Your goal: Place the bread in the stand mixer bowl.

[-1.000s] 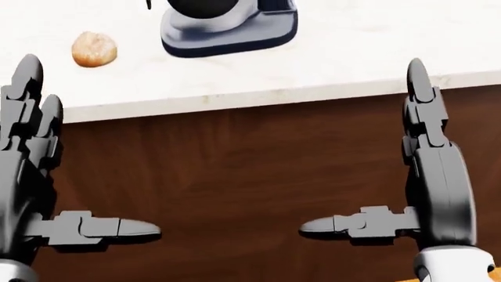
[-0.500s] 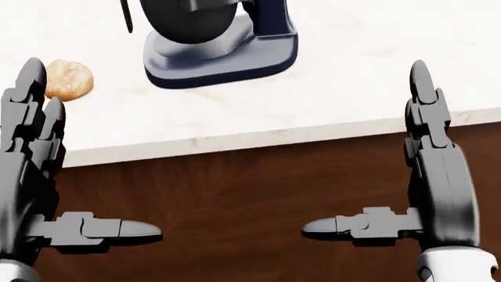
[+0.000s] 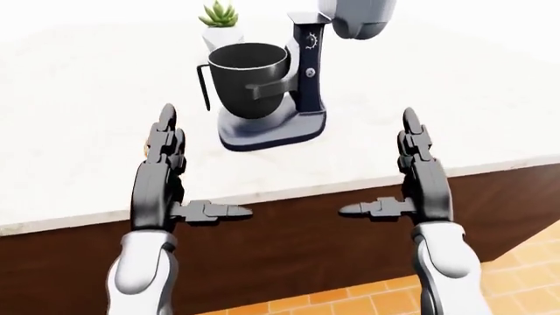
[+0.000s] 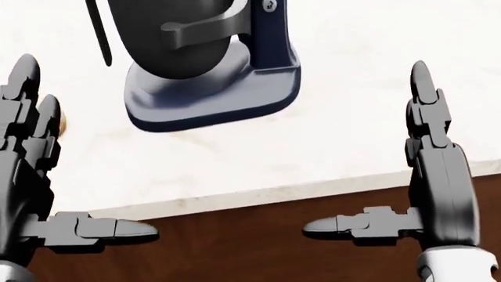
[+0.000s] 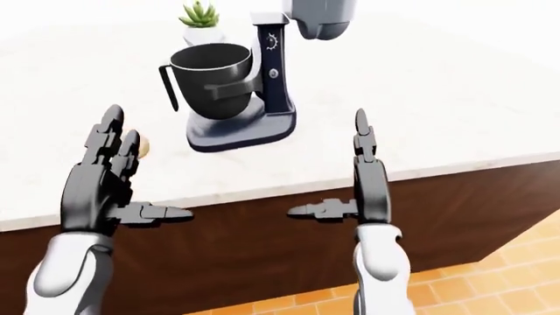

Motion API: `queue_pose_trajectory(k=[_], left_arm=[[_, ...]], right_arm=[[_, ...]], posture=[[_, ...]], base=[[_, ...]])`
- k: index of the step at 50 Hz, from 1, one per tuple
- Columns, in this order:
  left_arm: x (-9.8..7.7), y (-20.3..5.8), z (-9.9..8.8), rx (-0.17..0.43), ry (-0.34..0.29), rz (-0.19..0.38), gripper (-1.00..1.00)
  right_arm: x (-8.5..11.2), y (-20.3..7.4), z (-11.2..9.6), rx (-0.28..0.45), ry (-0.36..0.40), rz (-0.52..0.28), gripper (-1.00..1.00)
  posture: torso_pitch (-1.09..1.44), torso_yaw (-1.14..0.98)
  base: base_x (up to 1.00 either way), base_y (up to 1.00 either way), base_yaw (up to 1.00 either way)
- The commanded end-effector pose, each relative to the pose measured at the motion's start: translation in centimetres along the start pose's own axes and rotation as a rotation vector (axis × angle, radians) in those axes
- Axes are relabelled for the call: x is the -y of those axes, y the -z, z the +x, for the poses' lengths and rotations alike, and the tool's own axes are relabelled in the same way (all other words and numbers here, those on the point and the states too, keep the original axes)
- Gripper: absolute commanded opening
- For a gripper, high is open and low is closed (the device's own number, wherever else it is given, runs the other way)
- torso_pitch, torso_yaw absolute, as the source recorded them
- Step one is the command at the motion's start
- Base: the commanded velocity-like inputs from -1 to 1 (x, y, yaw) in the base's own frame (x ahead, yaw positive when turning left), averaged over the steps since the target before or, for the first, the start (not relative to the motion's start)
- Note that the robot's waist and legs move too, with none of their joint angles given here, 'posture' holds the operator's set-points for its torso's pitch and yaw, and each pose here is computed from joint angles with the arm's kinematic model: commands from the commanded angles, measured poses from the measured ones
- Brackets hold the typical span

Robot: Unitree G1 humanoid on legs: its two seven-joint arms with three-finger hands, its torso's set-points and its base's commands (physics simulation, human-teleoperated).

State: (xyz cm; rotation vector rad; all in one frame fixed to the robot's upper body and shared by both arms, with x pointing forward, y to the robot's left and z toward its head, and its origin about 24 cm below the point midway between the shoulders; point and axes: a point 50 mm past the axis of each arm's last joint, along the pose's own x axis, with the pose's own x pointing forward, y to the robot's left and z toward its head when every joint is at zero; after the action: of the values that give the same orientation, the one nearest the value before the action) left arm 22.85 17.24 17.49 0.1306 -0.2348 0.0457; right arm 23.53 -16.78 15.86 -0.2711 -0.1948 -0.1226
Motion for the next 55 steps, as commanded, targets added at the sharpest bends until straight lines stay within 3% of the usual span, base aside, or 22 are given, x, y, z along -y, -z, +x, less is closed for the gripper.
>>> queue_pose_trajectory(k=[1,34,48,55], left_arm=[[-0.3,-1.5,-0.2,0.088,-0.024,0.015,1.0],[-1.0,-1.6,-0.7,0.103,-0.047,0.022,1.0],[-4.2,-4.0,-1.1,0.156,-0.147,0.075,1.0],[-6.1,-3.8,-1.5,0.15,-0.196,0.109,1.0]], right_arm=[[0.0,-1.8,-0.1,0.106,-0.001,0.008,1.0],[-0.2,-1.7,0.0,0.108,-0.003,0.019,1.0],[-0.4,-1.6,0.0,0.112,-0.009,0.021,1.0],[-0.4,-1.7,0.1,0.115,-0.009,0.019,1.0]], posture=[[0.0,0.0],[0.0,0.0],[0.0,0.0],[0.0,0.0]], base=[[0.2,0.0,0.0],[0.13,0.0,0.0],[0.0,0.0,0.0],[0.0,0.0,0.0]])
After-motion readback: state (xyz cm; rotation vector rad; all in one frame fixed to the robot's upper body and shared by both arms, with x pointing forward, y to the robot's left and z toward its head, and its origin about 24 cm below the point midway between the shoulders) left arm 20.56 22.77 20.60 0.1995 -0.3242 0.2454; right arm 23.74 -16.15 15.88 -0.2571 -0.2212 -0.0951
